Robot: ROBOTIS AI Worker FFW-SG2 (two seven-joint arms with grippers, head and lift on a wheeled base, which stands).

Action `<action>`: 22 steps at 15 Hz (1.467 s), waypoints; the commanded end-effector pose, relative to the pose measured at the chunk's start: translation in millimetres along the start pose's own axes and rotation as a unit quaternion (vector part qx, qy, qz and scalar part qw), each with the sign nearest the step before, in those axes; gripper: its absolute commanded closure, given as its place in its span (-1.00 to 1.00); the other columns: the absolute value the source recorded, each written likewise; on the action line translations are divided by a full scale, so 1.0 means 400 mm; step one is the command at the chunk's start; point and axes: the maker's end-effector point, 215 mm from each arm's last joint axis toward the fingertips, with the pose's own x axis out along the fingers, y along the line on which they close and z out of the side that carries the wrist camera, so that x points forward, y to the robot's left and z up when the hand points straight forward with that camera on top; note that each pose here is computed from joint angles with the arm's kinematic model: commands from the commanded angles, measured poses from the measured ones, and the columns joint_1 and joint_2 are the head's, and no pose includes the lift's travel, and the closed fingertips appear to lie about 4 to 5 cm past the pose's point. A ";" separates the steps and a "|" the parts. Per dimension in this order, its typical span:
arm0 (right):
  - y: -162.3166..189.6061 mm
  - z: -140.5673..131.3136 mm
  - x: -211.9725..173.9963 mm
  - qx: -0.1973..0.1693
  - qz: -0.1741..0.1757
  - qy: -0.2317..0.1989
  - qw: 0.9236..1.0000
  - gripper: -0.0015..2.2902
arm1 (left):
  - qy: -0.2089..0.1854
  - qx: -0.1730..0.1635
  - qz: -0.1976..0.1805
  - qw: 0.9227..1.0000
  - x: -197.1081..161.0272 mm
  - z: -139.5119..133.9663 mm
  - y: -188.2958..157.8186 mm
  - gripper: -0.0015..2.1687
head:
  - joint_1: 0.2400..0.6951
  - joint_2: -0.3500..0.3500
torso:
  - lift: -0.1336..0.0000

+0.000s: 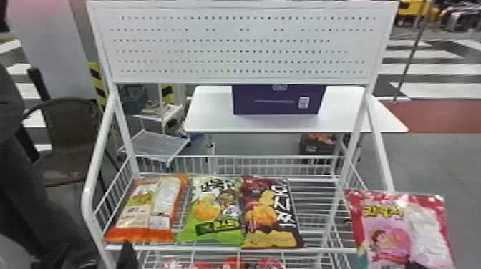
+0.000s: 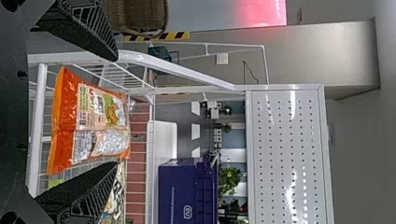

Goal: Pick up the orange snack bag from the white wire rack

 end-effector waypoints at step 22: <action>0.008 0.001 0.003 0.001 0.005 -0.001 1.000 0.96 | 0.074 0.041 -0.043 0.995 0.396 -0.201 -0.151 -0.92 | 0.14 0.00 | 1.00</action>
